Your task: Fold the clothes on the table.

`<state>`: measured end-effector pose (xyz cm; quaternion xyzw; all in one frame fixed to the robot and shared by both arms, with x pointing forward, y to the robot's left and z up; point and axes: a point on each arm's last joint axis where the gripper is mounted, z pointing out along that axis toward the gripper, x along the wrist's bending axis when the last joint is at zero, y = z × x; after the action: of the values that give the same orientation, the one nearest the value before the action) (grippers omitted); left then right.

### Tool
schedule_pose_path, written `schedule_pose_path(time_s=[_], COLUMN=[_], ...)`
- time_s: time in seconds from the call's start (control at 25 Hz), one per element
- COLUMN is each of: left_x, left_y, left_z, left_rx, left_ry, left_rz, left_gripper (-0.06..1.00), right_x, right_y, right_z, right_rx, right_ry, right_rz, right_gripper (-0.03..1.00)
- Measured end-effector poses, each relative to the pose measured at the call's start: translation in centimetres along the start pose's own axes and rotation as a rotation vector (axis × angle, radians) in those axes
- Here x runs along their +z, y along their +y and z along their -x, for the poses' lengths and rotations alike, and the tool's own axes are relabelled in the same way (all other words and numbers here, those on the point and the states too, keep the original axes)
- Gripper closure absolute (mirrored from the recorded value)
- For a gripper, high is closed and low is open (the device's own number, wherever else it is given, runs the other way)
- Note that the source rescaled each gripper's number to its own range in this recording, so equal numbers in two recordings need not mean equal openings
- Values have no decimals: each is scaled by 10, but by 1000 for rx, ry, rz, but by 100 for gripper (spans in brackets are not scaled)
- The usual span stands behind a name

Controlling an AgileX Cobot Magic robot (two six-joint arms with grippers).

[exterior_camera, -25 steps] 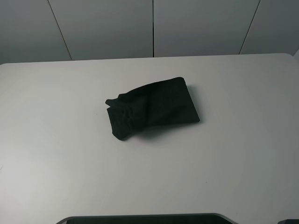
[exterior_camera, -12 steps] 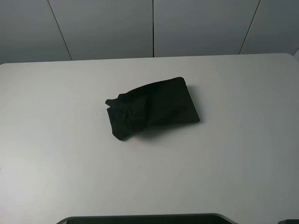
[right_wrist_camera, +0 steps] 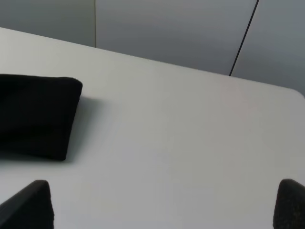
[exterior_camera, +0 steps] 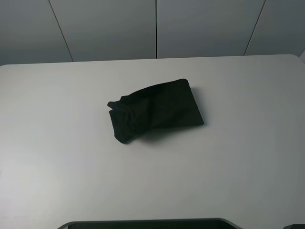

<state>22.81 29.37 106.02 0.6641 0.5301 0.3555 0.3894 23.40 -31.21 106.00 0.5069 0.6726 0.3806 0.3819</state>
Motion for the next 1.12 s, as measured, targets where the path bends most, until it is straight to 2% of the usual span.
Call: schedule_pose_path(time_s=[0.24, 0.4, 0.68, 1.12], left_x=[4, 3, 3, 3], left_y=[-3, -3, -3, -4], left_z=[0, 0, -1, -1], left_rx=[6, 11, 33, 48], left_ry=[-8, -17, -60, -91], left_rz=[-17, -17, -14, -12], left_gripper=[0, 0, 0, 0], right_x=[0, 2, 1, 0], right_y=[-2, -4, -4, -4], right_z=[-6, -8, -15, -16], right_rx=[45, 51, -2, -6], right_ry=[69, 82, 162, 172], right_rz=[-18, -39, -33, -36], right_gripper=[-3, -3, -3, -3])
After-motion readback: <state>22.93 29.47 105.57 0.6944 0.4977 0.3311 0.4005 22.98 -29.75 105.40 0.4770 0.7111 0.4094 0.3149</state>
